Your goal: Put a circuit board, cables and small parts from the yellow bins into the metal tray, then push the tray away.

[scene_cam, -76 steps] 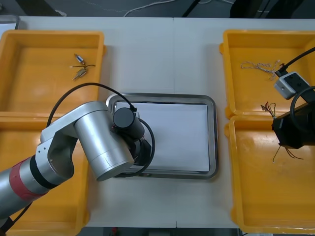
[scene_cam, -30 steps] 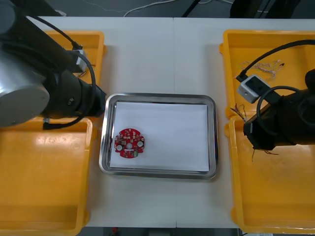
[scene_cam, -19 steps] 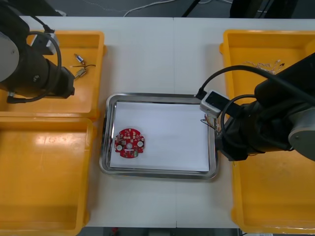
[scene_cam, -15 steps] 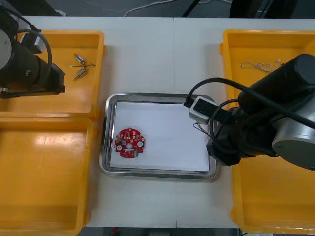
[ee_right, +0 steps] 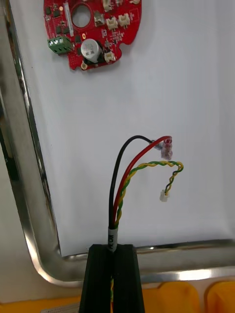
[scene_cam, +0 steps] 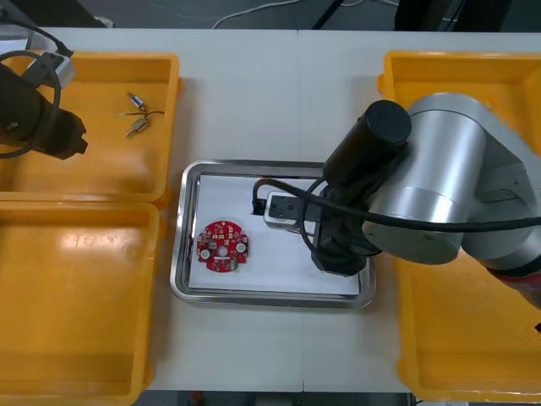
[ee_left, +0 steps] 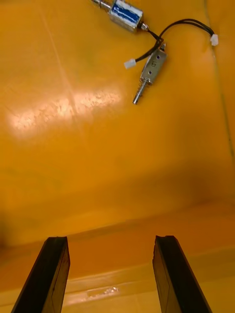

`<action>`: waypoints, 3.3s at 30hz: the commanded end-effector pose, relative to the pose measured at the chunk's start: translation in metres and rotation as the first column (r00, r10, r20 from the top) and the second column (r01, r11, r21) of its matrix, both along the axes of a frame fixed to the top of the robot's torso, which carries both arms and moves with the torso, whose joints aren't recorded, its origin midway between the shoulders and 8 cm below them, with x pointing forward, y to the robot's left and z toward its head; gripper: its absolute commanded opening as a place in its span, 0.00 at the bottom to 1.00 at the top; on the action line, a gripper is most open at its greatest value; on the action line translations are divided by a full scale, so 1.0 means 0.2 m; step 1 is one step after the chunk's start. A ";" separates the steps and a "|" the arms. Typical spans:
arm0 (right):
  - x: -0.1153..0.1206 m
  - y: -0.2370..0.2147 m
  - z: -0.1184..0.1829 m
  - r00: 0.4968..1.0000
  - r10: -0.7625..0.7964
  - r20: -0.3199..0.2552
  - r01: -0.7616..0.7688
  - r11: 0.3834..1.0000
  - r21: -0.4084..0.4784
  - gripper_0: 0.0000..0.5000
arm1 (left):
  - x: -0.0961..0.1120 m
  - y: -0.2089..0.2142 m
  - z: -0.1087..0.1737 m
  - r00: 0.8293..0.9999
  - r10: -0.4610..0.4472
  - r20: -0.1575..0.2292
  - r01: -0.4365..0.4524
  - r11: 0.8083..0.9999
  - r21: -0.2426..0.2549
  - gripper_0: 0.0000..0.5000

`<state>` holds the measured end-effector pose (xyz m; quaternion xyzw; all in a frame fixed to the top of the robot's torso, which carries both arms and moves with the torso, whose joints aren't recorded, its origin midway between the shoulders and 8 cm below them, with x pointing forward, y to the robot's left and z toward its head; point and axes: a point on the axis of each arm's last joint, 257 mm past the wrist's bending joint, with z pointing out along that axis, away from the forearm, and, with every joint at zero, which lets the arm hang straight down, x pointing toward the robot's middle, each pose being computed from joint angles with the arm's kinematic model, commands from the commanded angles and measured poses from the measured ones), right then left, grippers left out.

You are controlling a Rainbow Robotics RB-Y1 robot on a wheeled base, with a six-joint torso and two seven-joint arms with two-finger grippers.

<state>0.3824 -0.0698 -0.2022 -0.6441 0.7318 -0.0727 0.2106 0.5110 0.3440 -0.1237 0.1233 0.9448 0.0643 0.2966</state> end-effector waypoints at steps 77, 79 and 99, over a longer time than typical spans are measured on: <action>0.05 -0.26 0.34 0.794 -0.570 -0.212 0.607 0.727 0.319 1.00 | 0.70 -0.37 -0.15 0.854 -0.380 0.356 0.370 0.924 0.097 1.00; 0.05 -0.33 0.34 0.750 -0.618 -0.236 0.660 0.674 0.331 1.00 | 0.71 -0.38 -0.16 0.857 -0.378 0.350 0.370 0.924 0.092 1.00; 0.08 -0.89 0.38 0.371 -0.854 -0.365 0.895 0.224 0.385 1.00 | 0.76 -0.44 -0.19 0.876 -0.384 0.293 0.382 0.922 0.068 1.00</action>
